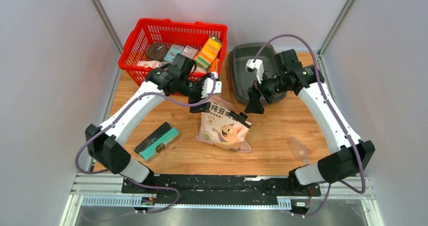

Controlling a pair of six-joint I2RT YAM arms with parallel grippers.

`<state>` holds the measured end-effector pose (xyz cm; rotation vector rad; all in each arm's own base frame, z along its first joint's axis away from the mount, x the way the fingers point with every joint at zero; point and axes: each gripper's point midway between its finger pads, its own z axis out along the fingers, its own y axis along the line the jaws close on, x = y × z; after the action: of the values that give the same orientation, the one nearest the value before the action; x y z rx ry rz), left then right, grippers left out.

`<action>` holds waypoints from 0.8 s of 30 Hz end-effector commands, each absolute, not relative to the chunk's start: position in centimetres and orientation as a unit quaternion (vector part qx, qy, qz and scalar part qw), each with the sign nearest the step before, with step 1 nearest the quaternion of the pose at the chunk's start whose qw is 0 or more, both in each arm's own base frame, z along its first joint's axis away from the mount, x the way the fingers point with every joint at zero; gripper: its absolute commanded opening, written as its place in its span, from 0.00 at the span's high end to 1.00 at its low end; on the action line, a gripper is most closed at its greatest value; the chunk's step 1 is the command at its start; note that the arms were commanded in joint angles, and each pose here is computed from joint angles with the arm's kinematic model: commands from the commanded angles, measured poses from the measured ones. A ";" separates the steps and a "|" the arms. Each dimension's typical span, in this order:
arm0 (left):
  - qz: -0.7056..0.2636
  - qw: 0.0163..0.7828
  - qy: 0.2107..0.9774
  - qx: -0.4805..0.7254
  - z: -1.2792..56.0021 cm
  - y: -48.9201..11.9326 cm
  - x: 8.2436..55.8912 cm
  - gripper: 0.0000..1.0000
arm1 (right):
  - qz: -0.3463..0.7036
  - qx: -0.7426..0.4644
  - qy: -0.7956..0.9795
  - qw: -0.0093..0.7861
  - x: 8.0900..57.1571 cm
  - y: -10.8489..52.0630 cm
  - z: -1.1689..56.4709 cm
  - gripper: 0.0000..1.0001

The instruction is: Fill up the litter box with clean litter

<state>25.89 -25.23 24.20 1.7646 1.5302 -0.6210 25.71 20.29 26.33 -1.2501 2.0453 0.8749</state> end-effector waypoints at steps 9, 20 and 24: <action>-0.250 0.209 0.531 0.782 18.4 -29.1 26.0 0.27 | 0.304 -0.478 0.765 0.306 22.3 18.3 25.6 0.00; -0.246 0.160 0.592 0.751 16.9 -26.7 23.9 1.00 | 0.296 -0.470 0.773 0.306 23.7 18.4 25.1 0.00; -0.253 0.195 0.641 0.698 18.8 -26.2 24.3 1.00 | 0.295 -0.469 0.774 0.307 24.3 18.5 25.0 0.00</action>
<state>25.07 -27.74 15.64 2.1320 1.6743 -0.7022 23.01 18.30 24.66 -1.2509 2.0754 0.8047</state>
